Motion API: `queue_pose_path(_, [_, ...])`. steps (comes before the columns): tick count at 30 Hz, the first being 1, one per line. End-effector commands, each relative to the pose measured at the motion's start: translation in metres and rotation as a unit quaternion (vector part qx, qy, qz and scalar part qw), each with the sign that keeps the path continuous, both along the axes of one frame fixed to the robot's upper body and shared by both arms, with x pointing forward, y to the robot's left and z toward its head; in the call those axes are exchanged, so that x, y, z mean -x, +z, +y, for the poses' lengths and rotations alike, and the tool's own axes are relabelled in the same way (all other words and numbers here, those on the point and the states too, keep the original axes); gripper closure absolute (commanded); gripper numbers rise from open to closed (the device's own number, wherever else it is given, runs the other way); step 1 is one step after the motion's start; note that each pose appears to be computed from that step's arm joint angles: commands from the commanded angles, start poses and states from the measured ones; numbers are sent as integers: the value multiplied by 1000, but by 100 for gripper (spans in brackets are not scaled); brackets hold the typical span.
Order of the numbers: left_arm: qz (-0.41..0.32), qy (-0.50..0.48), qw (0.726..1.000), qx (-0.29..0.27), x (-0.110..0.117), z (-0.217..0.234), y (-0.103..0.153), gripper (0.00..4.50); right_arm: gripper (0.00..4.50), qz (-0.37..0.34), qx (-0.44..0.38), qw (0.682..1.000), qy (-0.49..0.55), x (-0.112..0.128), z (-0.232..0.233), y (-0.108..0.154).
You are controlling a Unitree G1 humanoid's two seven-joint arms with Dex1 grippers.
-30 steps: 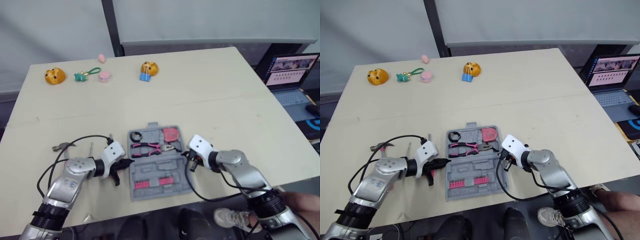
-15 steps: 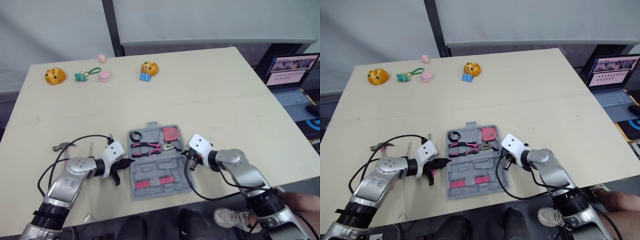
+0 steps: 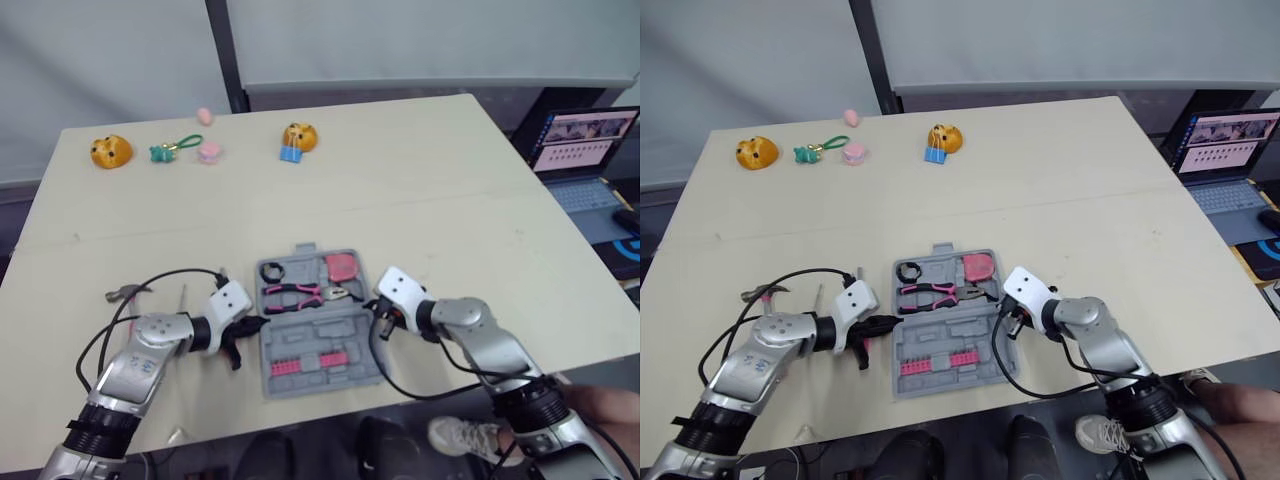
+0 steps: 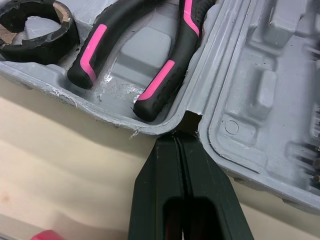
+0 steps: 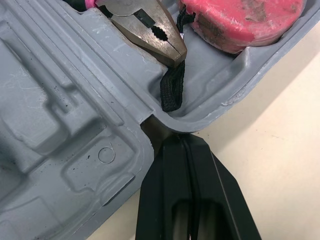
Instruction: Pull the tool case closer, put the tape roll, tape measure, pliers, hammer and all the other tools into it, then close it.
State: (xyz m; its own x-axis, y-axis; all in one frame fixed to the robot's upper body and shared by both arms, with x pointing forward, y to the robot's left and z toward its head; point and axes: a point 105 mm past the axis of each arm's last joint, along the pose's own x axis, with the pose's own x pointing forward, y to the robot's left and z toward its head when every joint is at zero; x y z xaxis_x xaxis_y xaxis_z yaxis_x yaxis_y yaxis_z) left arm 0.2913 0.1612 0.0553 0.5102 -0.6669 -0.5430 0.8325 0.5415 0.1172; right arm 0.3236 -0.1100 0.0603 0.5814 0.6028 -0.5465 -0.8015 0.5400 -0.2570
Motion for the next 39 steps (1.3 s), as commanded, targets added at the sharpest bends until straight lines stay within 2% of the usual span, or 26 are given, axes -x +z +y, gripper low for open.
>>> queue_pose_path(1, [-6, -26, 999, 17, 5, -5, 21, 447, 450, 3, 2, 1000, 14, 8, -2, 2])
queue_pose_path(12, [-10, -12, 1000, 1, 11, 20, 60, 447, 450, -7, 1, 1000, 4, 21, -16, 25])
queue_pose_path(14, [4, -20, 1000, 18, 22, 26, 73, 447, 450, -10, -11, 1000, 3, 32, -23, 40])
queue_pose_path(17, [21, -41, 995, 93, 45, 30, 96, 447, 450, 6, -43, 999, 7, 58, -32, 59])
queue_pose_path(19, [11, -35, 992, 123, 54, 37, 104, 447, 450, 23, -57, 998, 19, 74, -33, 63])
queue_pose_path(24, [5, 7, 986, 165, 88, 68, 95, 447, 450, 78, -94, 992, 22, 114, -48, 60])
queue_pose_path(31, [16, 64, 984, 168, 129, 83, 54, 447, 450, 79, -125, 989, -29, 128, -63, 46])
queue_pose_path(35, [15, 94, 981, 171, 147, 82, 37, 447, 450, 122, -135, 983, -29, 146, -67, 30])
queue_pose_path(39, [25, 106, 979, 173, 169, 81, 22, 447, 450, 144, -157, 977, -28, 158, -69, 27])
